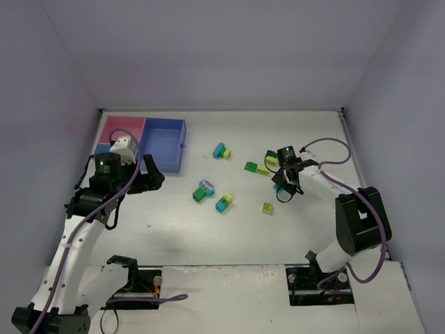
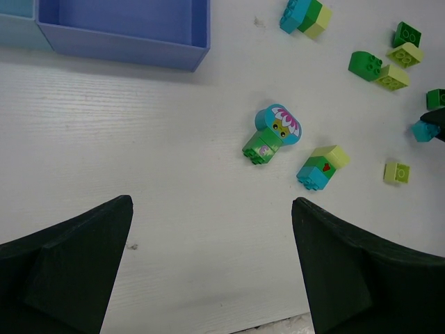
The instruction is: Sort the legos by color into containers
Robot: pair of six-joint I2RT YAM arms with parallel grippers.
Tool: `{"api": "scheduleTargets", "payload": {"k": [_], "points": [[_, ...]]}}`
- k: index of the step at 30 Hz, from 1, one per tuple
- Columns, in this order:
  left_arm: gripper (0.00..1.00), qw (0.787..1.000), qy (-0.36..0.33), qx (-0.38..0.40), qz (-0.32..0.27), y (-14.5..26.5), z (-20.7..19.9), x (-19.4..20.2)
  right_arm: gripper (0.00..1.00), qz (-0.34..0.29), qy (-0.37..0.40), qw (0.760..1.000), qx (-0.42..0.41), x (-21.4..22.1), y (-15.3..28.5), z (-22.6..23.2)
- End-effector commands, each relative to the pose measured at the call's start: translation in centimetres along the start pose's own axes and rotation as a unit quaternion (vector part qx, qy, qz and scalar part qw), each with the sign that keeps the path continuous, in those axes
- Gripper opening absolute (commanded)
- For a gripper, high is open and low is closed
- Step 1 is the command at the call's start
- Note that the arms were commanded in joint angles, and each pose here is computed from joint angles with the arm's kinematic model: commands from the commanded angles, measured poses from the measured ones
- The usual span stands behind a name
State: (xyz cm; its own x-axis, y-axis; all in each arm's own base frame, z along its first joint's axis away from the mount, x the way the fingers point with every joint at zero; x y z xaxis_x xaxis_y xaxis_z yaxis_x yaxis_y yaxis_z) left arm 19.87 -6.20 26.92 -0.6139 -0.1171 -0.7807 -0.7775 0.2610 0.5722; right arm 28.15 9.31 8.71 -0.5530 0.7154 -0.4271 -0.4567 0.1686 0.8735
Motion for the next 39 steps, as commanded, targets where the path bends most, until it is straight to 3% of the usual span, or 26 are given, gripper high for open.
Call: {"api": "scheduleTargets", "payload": {"k": [1,8,9,16,25,27,39], "points": [[0.90,0.999,0.000,0.023,-0.031,0.1,-0.8,-1.3,0.00,-0.055,0.033,0.996,-0.059,-3.3,2.4,3.4],[0.90,0.996,0.032,0.070,-0.052,-0.3,-2.4,-2.2,0.00,-0.056,0.089,0.971,-0.214,-5.0,7.3,8.3],[0.90,0.992,0.063,0.097,-0.058,-0.7,-3.3,-2.3,0.00,-0.042,0.097,0.960,-0.259,-4.6,9.1,9.5],[0.90,0.974,0.100,0.169,-0.109,-2.5,-8.5,-3.6,0.00,-0.007,0.084,0.927,-0.366,-3.1,14.1,12.6],[0.80,0.960,0.028,0.218,-0.172,-4.5,-17.3,-5.2,0.00,0.058,0.017,0.897,-0.437,-1.3,18.2,14.9],[0.74,0.961,0.015,0.208,-0.181,-5.1,-18.2,-5.2,0.00,0.072,0.008,0.891,-0.448,-0.8,18.9,15.1],[0.70,0.959,-0.007,0.206,-0.193,-7.6,-21.0,-5.9,0.00,0.125,-0.013,0.862,-0.491,0.2,20.8,15.4]]}}
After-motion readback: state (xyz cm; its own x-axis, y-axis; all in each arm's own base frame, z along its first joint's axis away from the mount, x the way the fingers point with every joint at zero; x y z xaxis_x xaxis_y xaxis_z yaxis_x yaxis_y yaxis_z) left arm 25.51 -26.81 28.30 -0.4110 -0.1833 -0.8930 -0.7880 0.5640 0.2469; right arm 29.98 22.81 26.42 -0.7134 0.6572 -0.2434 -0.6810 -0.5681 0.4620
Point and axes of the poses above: each gripper's point midway between its finger pads, its own y axis back along the fingers, its own z axis along the line the jaws close on, x = y × z, the point moved 7 cm from there along y, back along the fingers, and after that the axes turned 6 degrees about -y, right-handed, at the moved point
